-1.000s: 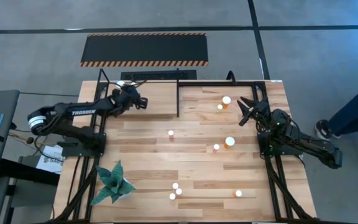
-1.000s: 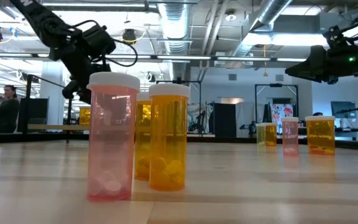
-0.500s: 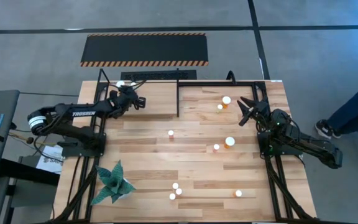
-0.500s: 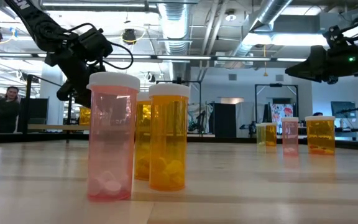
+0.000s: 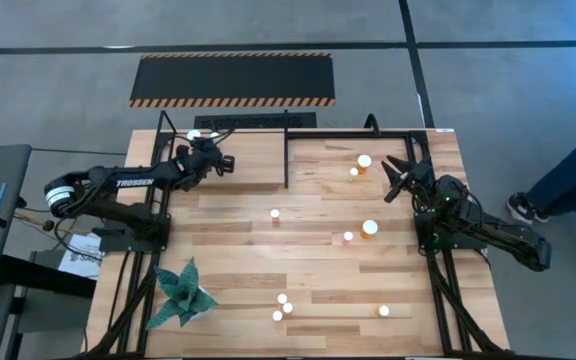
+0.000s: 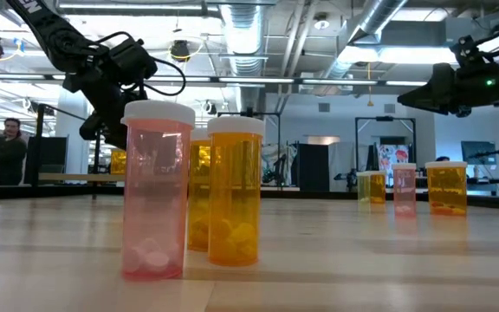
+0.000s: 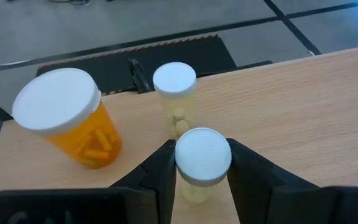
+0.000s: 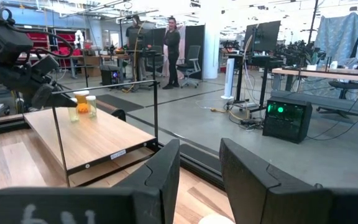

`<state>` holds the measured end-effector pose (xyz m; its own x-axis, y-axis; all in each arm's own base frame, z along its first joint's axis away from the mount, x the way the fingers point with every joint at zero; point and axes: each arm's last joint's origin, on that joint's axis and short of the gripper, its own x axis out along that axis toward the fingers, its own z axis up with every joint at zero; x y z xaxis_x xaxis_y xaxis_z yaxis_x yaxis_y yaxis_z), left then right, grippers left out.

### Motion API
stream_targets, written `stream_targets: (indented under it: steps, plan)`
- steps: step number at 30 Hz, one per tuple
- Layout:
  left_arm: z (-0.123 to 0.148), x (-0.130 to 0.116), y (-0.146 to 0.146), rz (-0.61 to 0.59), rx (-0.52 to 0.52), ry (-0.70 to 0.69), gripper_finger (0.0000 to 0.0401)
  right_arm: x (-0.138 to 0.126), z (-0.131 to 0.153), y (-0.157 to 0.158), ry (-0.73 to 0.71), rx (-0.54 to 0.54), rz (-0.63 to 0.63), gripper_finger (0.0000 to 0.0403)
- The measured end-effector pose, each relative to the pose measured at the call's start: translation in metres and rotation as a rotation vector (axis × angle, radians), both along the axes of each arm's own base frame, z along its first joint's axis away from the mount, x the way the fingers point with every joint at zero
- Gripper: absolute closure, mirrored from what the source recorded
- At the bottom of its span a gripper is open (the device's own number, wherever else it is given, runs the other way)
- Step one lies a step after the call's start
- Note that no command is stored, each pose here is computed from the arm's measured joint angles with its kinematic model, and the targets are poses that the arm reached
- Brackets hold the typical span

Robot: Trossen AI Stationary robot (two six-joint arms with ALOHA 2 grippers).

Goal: Pick and place medicine bottles onto shelf by color
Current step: Put the bottom yellow pill bottle aligned with the other yellow pill bottle on the shelf

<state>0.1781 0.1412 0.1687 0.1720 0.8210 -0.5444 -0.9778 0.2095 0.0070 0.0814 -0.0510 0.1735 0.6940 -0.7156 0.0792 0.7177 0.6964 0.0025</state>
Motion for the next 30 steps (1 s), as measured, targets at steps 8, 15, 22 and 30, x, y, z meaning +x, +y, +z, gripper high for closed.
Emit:
stream_targets:
  steps: [8, 15, 22, 30]
  plan:
    - [0.0010, 0.0001, 0.0007, 0.009, 0.018, 0.004, 0.0293, 0.0000, 0.0000, 0.0000, 0.000, 0.000, 0.000, 0.0264]
    - [-0.0053, 0.0058, 0.0041, 0.012, 0.026, -0.001, 0.0293, 0.0000, 0.0000, 0.0000, 0.000, 0.000, 0.000, 0.0266]
    - [-0.0070, 0.0079, 0.0057, 0.015, 0.036, -0.006, 0.0293, 0.0000, 0.0000, 0.0000, 0.000, 0.000, 0.000, 0.0264]
    - [-0.0079, 0.0071, 0.0052, 0.028, 0.024, -0.009, 0.0293, 0.0000, -0.0001, 0.0000, 0.000, 0.000, 0.000, 0.0264]
